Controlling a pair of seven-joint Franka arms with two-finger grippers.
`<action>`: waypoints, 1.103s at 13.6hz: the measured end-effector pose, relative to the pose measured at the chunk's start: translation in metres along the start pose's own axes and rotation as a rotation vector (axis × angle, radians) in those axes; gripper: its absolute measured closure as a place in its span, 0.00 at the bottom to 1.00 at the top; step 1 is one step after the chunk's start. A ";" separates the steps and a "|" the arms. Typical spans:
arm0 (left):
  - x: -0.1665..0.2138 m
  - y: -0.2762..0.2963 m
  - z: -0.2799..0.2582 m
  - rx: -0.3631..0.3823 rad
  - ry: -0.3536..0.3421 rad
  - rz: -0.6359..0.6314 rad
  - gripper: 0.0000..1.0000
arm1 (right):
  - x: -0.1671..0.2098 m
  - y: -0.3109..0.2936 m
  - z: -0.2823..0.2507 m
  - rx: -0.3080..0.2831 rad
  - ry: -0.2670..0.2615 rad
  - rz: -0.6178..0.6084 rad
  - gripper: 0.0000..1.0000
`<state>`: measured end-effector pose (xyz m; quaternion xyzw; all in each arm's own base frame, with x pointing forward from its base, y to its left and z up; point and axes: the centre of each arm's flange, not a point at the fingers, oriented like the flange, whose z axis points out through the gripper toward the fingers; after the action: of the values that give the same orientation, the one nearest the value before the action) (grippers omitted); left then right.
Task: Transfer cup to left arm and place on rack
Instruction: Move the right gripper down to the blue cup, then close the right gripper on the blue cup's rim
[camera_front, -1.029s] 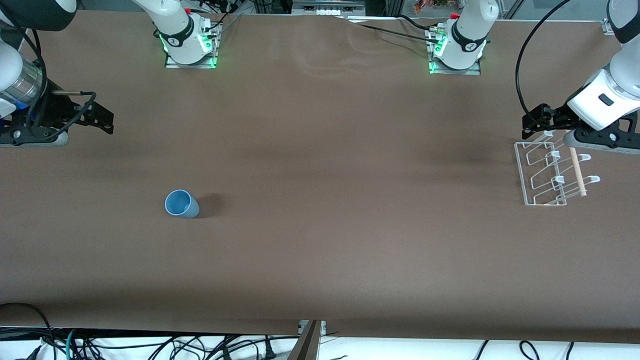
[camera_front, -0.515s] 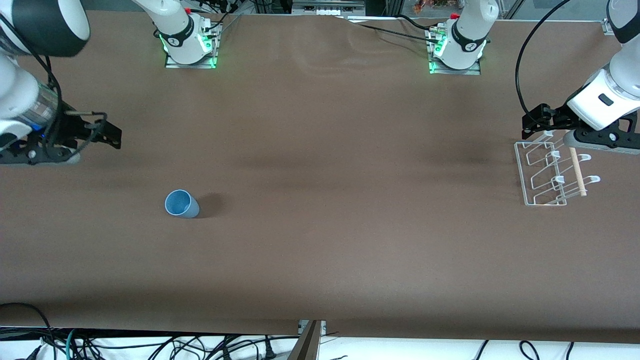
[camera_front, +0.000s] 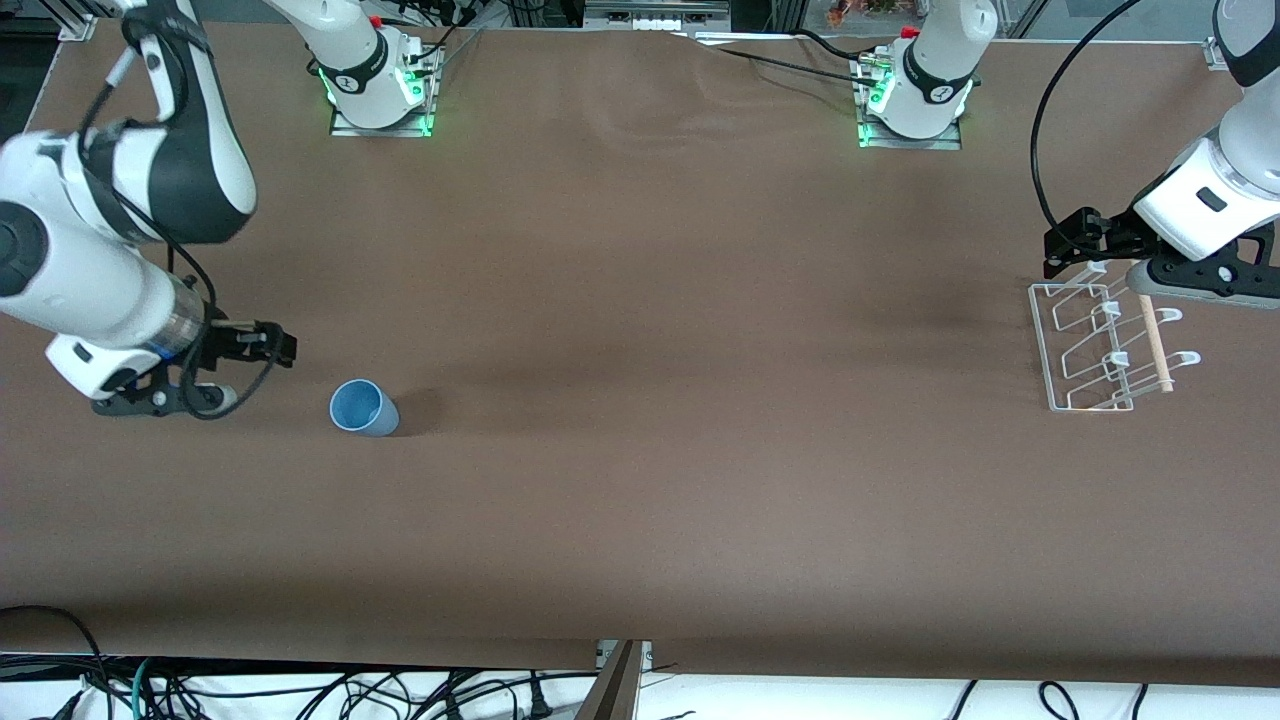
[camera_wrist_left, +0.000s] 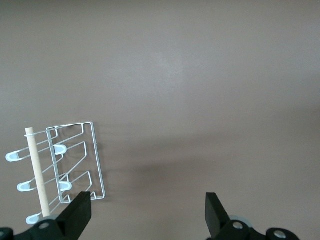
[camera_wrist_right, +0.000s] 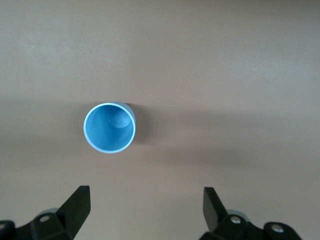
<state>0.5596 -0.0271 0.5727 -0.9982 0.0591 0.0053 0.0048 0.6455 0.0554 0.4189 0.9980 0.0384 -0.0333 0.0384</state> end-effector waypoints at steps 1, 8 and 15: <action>0.000 0.000 0.000 0.000 0.000 0.000 0.00 | 0.005 -0.002 0.015 0.011 -0.008 0.005 0.00; 0.000 0.000 0.000 0.000 0.000 0.000 0.00 | 0.028 -0.009 0.117 0.046 -0.060 0.021 0.00; 0.000 0.000 0.000 0.000 0.000 0.000 0.00 | 0.031 -0.011 0.150 0.046 -0.074 0.021 0.07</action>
<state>0.5596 -0.0272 0.5727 -0.9982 0.0592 0.0053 0.0048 0.6656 0.0566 0.2663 0.9970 0.0257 -0.0705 0.0171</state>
